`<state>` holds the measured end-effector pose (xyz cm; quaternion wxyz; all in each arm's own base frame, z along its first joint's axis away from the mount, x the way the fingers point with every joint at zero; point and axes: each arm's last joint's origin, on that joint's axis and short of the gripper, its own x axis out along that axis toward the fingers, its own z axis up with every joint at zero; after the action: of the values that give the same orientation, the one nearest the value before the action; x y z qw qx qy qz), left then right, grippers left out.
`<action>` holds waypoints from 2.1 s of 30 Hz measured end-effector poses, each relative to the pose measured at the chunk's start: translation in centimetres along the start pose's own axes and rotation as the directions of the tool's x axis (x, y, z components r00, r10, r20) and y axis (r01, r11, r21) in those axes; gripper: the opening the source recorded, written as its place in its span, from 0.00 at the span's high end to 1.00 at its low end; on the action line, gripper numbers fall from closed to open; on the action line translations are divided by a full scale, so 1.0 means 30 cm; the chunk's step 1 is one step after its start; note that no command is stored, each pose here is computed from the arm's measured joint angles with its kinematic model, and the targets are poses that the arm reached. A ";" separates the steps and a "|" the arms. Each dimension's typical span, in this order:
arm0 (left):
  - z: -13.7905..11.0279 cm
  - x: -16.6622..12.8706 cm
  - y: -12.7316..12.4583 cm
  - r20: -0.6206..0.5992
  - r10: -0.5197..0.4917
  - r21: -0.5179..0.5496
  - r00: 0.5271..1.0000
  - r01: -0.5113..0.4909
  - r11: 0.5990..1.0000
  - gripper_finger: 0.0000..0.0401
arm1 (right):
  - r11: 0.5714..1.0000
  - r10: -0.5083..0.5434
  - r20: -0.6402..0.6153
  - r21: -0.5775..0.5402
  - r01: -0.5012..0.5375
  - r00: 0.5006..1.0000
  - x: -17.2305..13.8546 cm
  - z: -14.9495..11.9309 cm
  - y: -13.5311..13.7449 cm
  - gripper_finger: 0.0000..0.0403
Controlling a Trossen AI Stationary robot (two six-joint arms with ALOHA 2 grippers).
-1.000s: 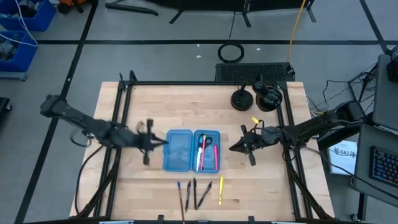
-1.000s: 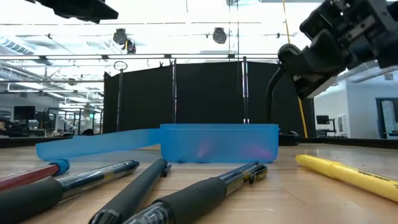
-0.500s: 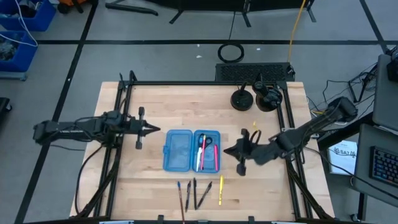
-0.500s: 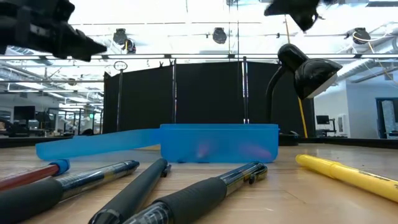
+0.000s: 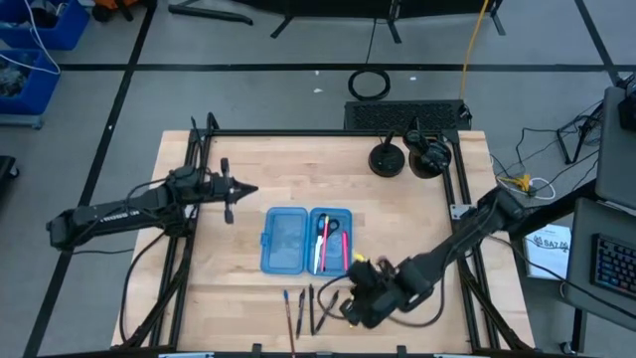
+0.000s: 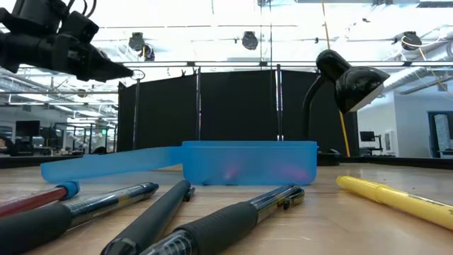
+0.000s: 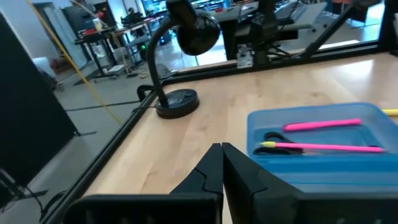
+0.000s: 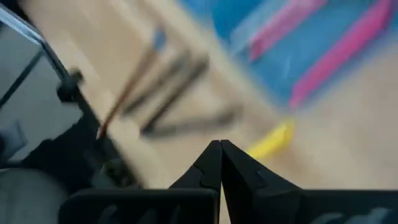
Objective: Pick & place school supplies into a supply box
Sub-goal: Put the yellow pen into the blue supply box
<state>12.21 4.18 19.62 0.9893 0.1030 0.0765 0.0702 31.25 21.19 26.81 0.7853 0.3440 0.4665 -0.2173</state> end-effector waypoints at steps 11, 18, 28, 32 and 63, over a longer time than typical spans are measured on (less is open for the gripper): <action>0.003 0.000 0.003 0.010 0.008 0.005 1.000 -0.008 1.000 0.94 | 0.903 0.098 -0.287 0.428 0.036 0.953 0.189 -0.100 0.067 1.00; 0.001 0.000 0.003 0.002 0.016 0.006 1.000 -0.016 1.000 0.94 | 0.931 0.048 -0.181 0.365 0.022 0.982 0.227 -0.080 0.047 0.95; -0.004 0.002 0.002 -0.014 0.013 -0.011 1.000 -0.013 1.000 0.94 | 0.910 0.035 -0.229 0.409 0.064 0.973 0.263 -0.080 0.011 0.62; -0.010 0.009 0.002 -0.032 0.008 -0.022 0.999 -0.009 1.000 0.94 | 0.870 0.013 -0.275 0.478 0.125 0.961 0.279 -0.094 -0.012 0.51; -0.026 0.038 0.009 -0.077 0.031 -0.023 0.997 -0.032 0.999 0.94 | 0.761 -0.263 -0.602 0.351 0.546 0.754 0.464 -0.200 -0.146 0.60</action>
<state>13.17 4.75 18.78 0.9855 0.0896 0.1118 0.0906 31.39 22.45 11.09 0.4412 0.4692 0.6509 -0.4020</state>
